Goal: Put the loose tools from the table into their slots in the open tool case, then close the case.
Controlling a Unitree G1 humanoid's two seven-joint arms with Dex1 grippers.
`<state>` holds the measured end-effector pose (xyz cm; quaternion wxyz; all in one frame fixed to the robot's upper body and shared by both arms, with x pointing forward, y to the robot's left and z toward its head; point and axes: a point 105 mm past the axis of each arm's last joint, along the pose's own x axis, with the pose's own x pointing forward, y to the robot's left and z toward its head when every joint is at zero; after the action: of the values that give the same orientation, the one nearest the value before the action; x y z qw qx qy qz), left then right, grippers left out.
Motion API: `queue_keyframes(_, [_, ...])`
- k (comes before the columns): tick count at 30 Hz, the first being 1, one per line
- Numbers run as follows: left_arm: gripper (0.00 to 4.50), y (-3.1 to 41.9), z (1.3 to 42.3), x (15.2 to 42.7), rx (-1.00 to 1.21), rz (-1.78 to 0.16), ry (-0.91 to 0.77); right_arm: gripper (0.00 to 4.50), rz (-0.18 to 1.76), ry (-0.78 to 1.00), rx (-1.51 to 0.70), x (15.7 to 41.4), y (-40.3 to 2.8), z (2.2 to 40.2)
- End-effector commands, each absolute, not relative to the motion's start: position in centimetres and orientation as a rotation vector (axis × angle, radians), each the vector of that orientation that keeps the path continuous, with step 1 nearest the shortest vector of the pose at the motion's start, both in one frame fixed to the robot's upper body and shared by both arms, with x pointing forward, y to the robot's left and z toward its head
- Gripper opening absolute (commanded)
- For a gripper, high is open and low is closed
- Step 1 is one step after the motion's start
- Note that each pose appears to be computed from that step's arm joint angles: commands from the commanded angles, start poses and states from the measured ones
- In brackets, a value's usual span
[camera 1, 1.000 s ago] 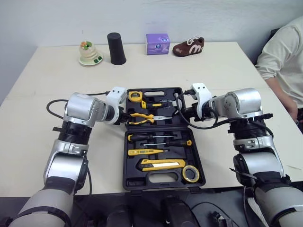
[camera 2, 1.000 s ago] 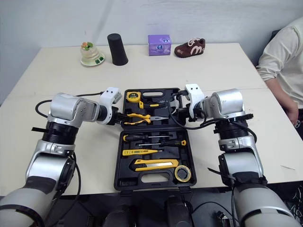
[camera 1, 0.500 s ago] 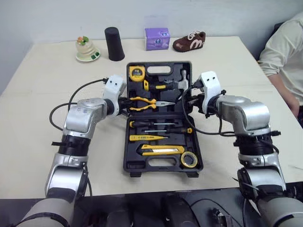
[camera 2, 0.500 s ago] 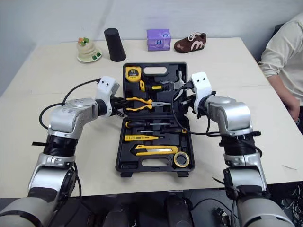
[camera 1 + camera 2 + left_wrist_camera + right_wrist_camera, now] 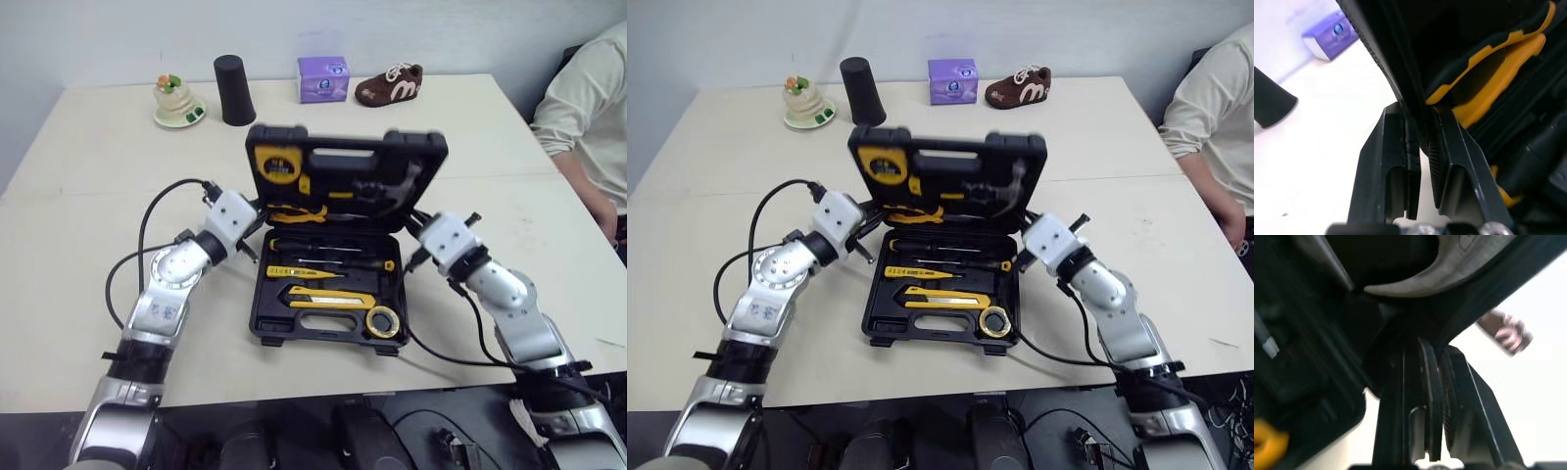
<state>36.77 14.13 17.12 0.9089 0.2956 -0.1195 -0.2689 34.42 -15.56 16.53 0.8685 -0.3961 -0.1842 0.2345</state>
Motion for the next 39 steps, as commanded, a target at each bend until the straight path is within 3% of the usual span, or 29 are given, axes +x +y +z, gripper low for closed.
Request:
queue_keyframes(1, [0.48, 14.6, 17.4, 35.3, 0.685, -0.59, -0.255, 0.4, 0.581, -0.591, -1.011, 31.7, -14.4, 17.9])
queue_keyframes(6, [2.76, 16.8, 17.7, 32.9, 0.489, -0.681, -0.088, 2.8, 0.712, -0.655, -1.123, 28.0, -14.5, 19.8])
queue_keyframes(9, [4.13, 19.2, 17.6, 28.8, 0.349, -0.84, 0.124, 2.86, 0.962, -0.456, -1.028, 23.7, -14.7, 19.9])
queue_keyframes(14, [4.13, 23.1, 16.3, 23.1, 0.212, -0.973, 0.474, 2.86, 1.142, -0.073, -0.772, 19.6, -16.4, 19.0])
queue_keyframes(18, [4.13, 25.6, 16.8, 25.0, 0.186, -0.853, 0.458, 2.86, 1.222, 0.184, -0.514, 17.4, -16.6, 17.1])
queue_keyframes(21, [4.13, 25.0, 17.4, 27.6, 0.186, -0.821, 0.376, 2.86, 1.254, 0.27, -0.411, 16.6, -16.1, 15.9])
queue_keyframes(24, [3.17, 23.5, 18.2, 30.6, 0.166, -0.813, 0.295, 1.93, 1.294, 0.347, -0.253, 16.2, -15.4, 15.2])
queue_keyframes(28, [1.44, 20.5, 18.0, 34.4, 0.183, -0.828, 0.245, 0.07, 1.362, 0.432, -0.173, 15.8, -14.1, 13.9])
queue_keyframes(31, [0.06, 18.1, 18.0, 37.3, 0.225, -0.815, 0.205, 0.0, 1.409, 0.468, -0.181, 15.4, -13.2, 12.9])
queue_keyframes(34, [0.02, 14.2, 18.3, 40.1, 0.271, -0.871, 0.171, 0.0, 1.363, 0.497, -0.187, 16.6, -12.6, 11.5])
queue_keyframes(39, [0.02, 12.0, 16.3, 42.9, 0.371, -0.895, 0.184, 0.0, 1.34, 0.555, -0.231, 17.7, -12.8, 9.9])
